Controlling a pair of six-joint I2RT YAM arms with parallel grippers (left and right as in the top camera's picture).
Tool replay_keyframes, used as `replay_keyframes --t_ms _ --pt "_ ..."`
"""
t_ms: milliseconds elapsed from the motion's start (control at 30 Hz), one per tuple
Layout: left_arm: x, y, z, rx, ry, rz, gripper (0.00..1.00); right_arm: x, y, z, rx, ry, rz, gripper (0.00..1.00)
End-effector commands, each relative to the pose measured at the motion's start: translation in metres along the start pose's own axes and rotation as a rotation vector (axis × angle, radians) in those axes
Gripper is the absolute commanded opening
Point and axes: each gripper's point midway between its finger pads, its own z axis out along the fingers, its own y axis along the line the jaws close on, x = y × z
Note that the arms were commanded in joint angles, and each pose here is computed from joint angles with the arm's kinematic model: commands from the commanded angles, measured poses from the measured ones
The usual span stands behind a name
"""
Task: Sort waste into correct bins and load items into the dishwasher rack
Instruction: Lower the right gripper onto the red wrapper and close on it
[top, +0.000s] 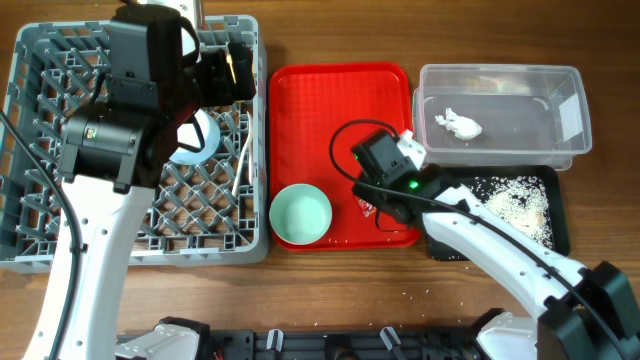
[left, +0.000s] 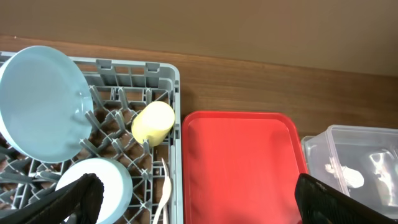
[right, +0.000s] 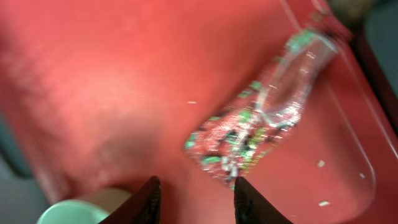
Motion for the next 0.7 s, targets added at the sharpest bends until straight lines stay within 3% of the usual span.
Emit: replay_keyframes --t_ms 0,33,67,100,167,200,267,433,667 --pt "-0.001 0.000 0.000 0.007 0.000 -0.016 1.00 -0.004 -0.011 0.007 0.043 -0.039 0.100 0.64" --pt "0.000 0.000 0.000 0.007 0.000 -0.016 1.00 -0.005 -0.011 0.007 0.041 -0.040 0.100 0.73" --pt "-0.001 0.000 0.000 0.007 0.000 -0.016 1.00 -0.005 -0.011 0.007 0.040 -0.041 0.099 0.91" --pt "0.000 0.000 0.000 0.007 0.000 -0.016 1.00 -0.005 -0.010 0.006 0.039 -0.041 0.097 1.00" --pt "-0.001 0.000 0.000 0.007 0.000 -0.016 1.00 -0.005 -0.009 0.006 0.035 -0.042 0.097 1.00" --pt "-0.001 0.000 0.000 0.007 0.000 -0.016 1.00 -0.005 -0.010 0.007 0.037 -0.042 0.096 0.70" --pt "-0.001 0.000 0.000 0.007 0.000 -0.016 1.00 -0.004 -0.012 0.007 0.044 -0.040 0.128 0.45" --pt "-0.001 0.000 0.000 0.007 0.000 -0.016 1.00 -0.002 -0.043 0.012 0.147 -0.087 0.263 0.42" --pt "-0.001 0.000 0.000 0.007 0.000 -0.016 1.00 -0.009 -0.053 0.019 0.184 -0.146 0.284 0.43"
